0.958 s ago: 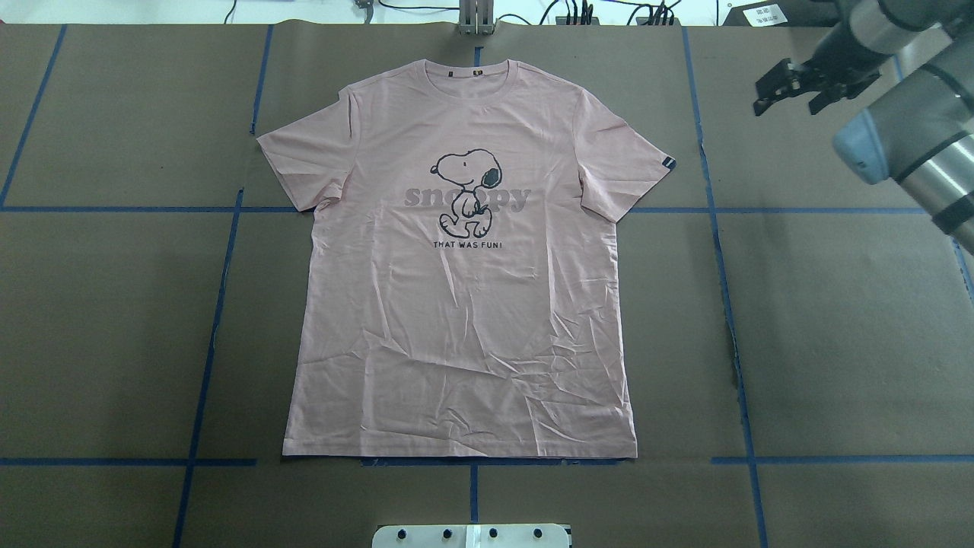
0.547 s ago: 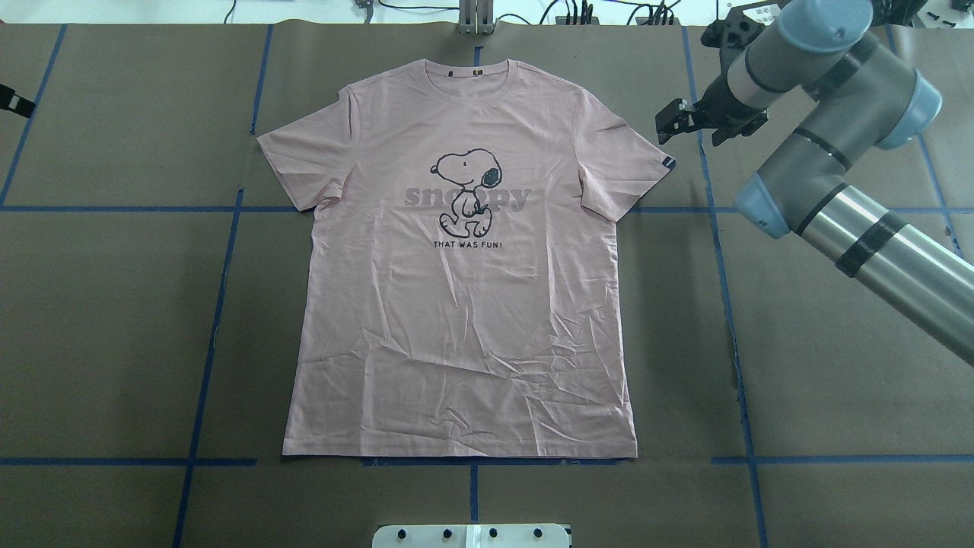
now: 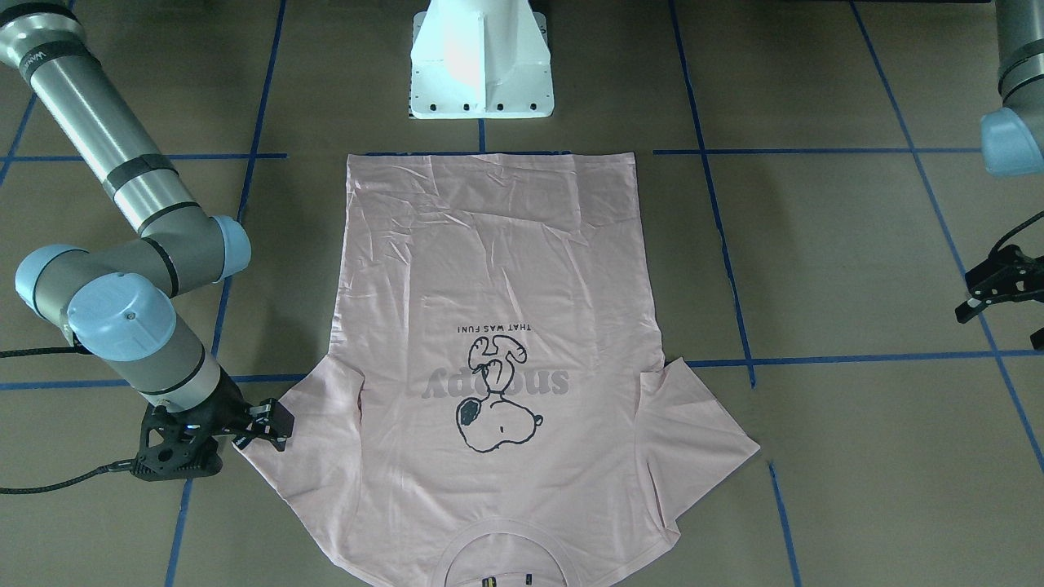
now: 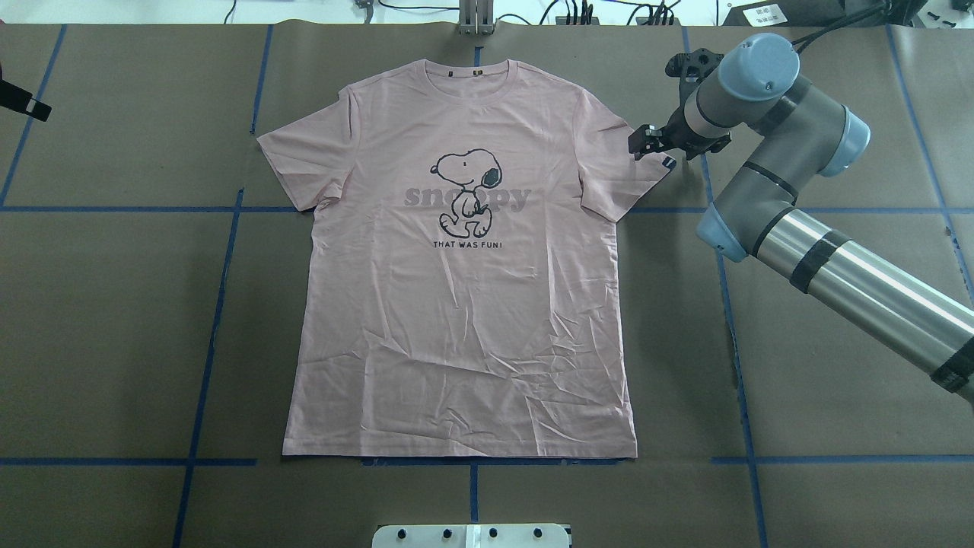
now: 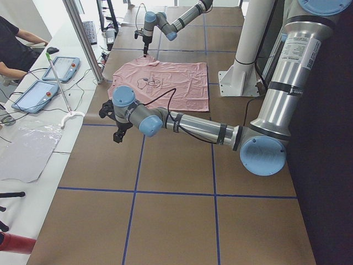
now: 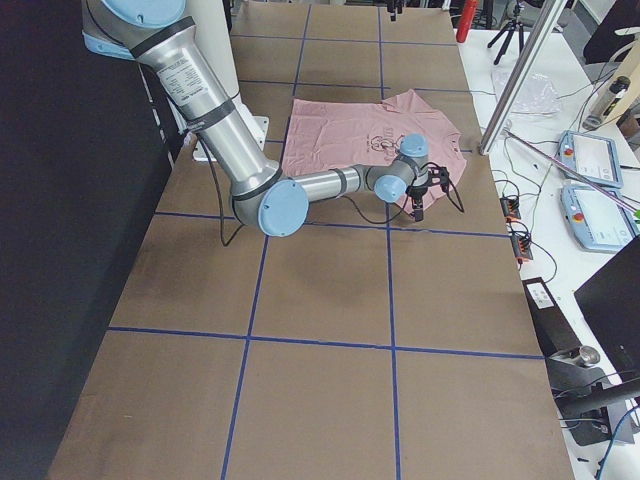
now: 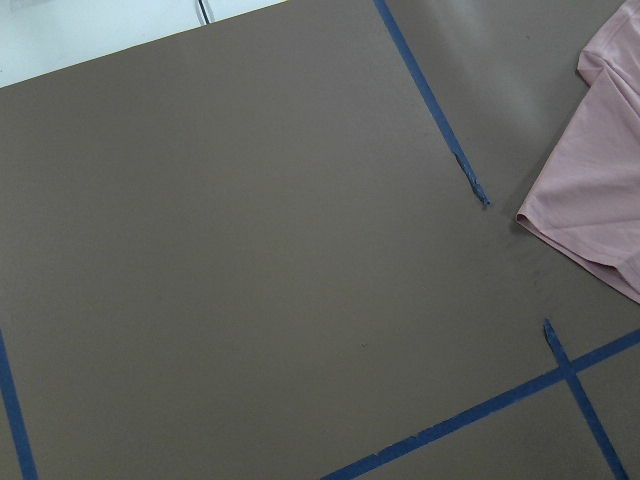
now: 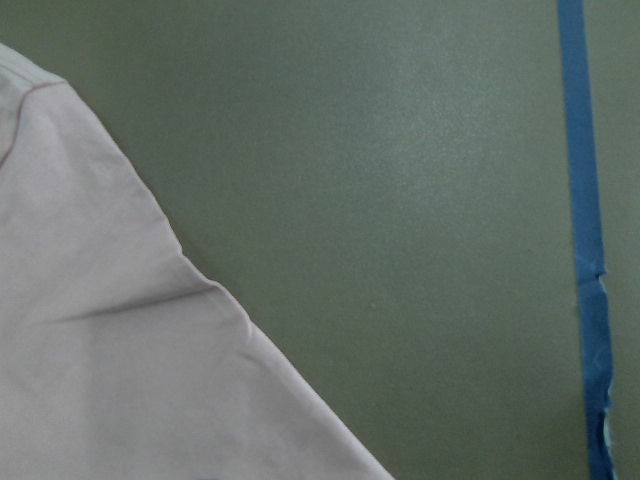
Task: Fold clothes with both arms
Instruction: 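Move the right gripper over the sleeve nearest it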
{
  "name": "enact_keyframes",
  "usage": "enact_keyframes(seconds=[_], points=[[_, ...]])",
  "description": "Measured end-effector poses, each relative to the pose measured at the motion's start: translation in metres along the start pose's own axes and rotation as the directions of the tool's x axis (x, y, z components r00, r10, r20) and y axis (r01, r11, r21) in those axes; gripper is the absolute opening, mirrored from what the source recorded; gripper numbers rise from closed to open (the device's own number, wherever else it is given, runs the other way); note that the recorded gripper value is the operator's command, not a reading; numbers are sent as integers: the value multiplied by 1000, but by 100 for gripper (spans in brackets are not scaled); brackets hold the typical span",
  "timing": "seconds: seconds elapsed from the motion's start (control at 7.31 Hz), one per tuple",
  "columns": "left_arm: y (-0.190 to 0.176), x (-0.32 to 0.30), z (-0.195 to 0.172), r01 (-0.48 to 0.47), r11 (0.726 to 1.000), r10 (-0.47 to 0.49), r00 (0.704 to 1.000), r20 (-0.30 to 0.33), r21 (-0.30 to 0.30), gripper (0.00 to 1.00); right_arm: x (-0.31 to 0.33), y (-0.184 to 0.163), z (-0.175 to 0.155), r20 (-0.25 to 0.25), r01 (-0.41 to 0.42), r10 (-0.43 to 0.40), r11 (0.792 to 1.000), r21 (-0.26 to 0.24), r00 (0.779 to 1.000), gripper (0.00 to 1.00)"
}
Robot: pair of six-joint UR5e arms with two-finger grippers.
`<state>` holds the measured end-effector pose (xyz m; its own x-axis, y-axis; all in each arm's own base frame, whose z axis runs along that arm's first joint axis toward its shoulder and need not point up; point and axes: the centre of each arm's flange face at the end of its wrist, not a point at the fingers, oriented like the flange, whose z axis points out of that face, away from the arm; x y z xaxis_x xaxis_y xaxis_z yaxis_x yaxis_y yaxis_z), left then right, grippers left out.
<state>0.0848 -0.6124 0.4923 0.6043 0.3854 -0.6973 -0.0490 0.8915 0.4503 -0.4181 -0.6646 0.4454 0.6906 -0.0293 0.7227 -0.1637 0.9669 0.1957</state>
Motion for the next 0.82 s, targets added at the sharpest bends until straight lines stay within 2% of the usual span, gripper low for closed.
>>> enact_keyframes(seconds=[0.14, 0.27, 0.41, 0.55, 0.82], points=[[0, -1, 1, -1, 1000, 1, 1000, 0, -1, 100, 1, 0, 1, -3, 0, 0, 1000, 0, 1000, 47], [1, -2, 1, -2, 1000, 2, 1000, 1, -3, 100, 0, 0, 1, -3, 0, 0, 1000, 0, 1000, 31], [1, -3, 2, -3, 1000, 3, 1000, 1, -5, 100, 0, 0, 1, -1, 0, 0, 1000, 0, 1000, 12], [2, -4, 3, -1, 1000, 1, 1000, 2, -7, 100, -1, 0, 0, 2, 0, 0, 1000, -1, 1000, 0], [2, -6, 5, 0, 1000, 0, 1000, 2, -10, 100, -5, -1, -4, 13, 5, -5, 1000, 2, 1000, 0]])
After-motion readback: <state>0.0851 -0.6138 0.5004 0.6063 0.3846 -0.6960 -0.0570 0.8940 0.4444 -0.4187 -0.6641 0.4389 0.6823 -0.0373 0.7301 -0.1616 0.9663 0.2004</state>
